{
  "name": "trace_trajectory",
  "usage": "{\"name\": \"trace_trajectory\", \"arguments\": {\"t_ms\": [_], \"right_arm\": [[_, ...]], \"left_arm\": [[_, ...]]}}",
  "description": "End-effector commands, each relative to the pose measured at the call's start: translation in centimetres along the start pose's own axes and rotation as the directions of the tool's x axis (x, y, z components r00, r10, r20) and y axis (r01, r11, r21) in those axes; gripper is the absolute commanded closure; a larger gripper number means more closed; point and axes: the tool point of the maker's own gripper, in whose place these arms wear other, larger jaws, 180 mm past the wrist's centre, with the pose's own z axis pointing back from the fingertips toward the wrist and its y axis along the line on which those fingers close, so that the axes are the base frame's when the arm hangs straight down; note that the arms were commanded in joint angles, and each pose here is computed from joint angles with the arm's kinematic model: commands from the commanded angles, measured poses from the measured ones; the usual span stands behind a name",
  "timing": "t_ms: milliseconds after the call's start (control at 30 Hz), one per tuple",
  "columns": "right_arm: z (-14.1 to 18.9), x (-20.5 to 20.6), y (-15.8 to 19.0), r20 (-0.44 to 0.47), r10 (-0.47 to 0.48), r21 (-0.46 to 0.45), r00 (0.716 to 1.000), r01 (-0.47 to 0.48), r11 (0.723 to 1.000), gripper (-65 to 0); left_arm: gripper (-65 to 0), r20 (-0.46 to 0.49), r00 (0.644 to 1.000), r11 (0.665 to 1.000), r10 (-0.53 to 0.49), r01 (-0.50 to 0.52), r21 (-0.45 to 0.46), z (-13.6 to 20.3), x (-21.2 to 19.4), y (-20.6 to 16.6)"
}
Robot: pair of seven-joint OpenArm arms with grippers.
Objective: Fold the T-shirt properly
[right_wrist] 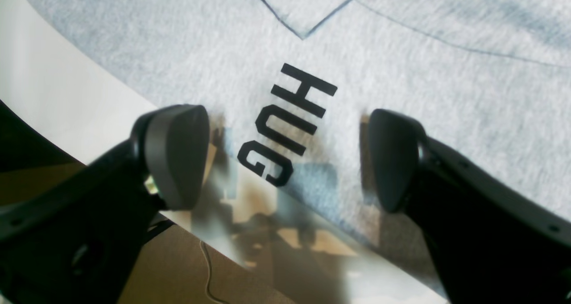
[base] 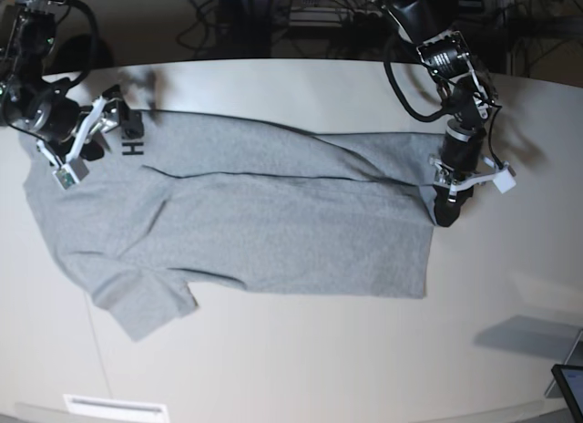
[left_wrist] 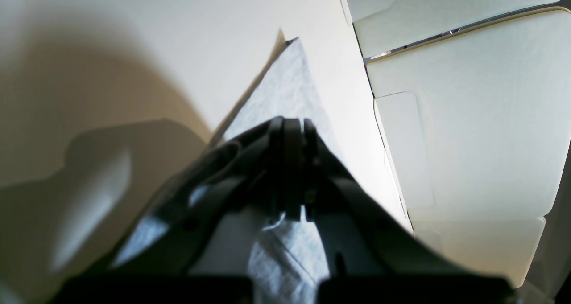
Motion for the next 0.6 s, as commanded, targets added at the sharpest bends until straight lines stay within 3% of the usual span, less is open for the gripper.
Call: {"name": "trace_trajectory", "arguments": {"t_ms": [0,100,200,400,567], "right_arm": [[0.6,1.3,-0.1,0.041,0.025,-0.003,0.999,-0.025,1.000,-51.5],[0.6,1.3,-0.1,0.039,0.025,-0.003,0.999,-0.025,1.000,-51.5],[0.6,1.3,-0.1,0.039,0.025,-0.003,0.999,-0.025,1.000,-51.5],[0.5,1.1,0.0,0.035,0.026,0.001,0.999,-0.026,1.000,-51.7],[-0.8,0.9,2.0,0.010,0.058,0.065,0.998,-0.059,0.996,-51.7]], "left_arm": [[-5.7,0.020,1.000,1.000,-0.007,0.007,-0.028,-0.1,0.8,-0.9],[-20.7,0.025,1.000,1.000,-0.009,0.009,-0.028,0.0,1.0,-0.9],[-30.4,0.032,0.999,1.000,-0.009,0.009,-0.027,0.0,1.2,-0.9],[-32.4,0.058,0.997,0.995,-0.053,0.057,-0.078,0.4,2.3,-3.2],[-32.1,0.050,0.979,0.963,-0.198,0.204,-0.176,3.5,1.5,-8.0]]}}
